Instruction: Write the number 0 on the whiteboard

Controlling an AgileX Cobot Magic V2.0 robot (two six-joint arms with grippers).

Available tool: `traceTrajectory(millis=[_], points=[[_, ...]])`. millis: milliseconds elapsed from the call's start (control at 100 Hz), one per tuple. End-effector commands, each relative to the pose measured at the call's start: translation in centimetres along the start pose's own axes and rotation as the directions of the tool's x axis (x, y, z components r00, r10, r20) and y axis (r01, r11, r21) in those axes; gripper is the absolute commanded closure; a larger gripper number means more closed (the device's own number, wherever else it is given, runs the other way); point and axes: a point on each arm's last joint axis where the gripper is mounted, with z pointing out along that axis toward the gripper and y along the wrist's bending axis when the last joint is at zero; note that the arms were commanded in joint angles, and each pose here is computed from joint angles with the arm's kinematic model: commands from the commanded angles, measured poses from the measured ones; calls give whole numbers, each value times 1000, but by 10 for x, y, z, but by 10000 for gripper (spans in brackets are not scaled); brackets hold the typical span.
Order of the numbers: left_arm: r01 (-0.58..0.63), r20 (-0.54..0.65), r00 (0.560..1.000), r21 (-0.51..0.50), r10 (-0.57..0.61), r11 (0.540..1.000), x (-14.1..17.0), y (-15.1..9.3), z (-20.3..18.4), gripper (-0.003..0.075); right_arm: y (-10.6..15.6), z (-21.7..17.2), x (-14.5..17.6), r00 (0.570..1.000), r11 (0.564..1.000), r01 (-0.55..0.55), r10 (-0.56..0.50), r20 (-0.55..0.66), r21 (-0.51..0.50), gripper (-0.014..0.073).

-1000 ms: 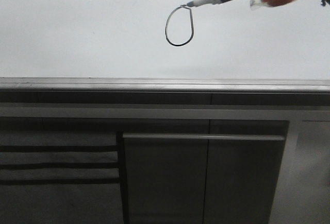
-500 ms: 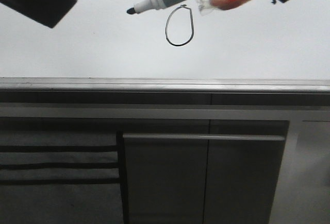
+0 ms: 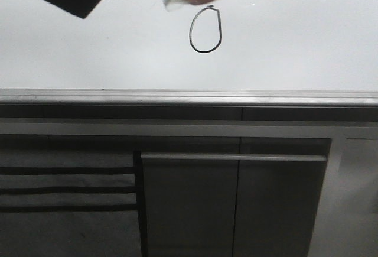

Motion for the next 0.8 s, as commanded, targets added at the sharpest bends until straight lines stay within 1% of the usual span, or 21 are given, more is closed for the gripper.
traceTrajectory(millis=[0, 240, 300, 370, 490, 610, 680, 740, 790], points=[[7, 93, 996, -39, -3, 999, -15, 2, -10, 292, 0, -9, -17, 993, 995, 68, -74, 94, 70, 600], [6, 93, 996, -41, -2, 999, -15, 2, -10, 293, 1, -8, -19, 991, 994, 78, -87, 107, 81, 600], [6, 94, 996, -43, -2, 999, -15, 2, -10, 308, 1, -8, -20, 990, 994, 76, -84, 109, 77, 600], [7, 96, 995, -46, -2, 999, -15, 2, -10, 357, 2, -8, -19, 991, 994, 76, -84, 108, 75, 600], [8, 103, 995, -57, -2, 998, -16, 3, -10, 483, 2, -8, -19, 991, 994, 76, -84, 108, 75, 600], [8, 105, 995, -59, -2, 998, -16, 3, -10, 574, 2, -8, -19, 991, 994, 77, -84, 106, 72, 600], [8, 105, 995, -59, -2, 998, -16, 3, -10, 608, 2, -8, -19, 991, 994, 77, -84, 107, 72, 599], [8, 105, 995, -59, -2, 998, -16, 3, -10, 619, 2, -8, -20, 991, 995, 75, -83, 109, 72, 588], [8, 105, 994, -61, -2, 998, -16, 4, -10, 619, 2, -8, -20, 991, 995, 75, -83, 109, 72, 546]])
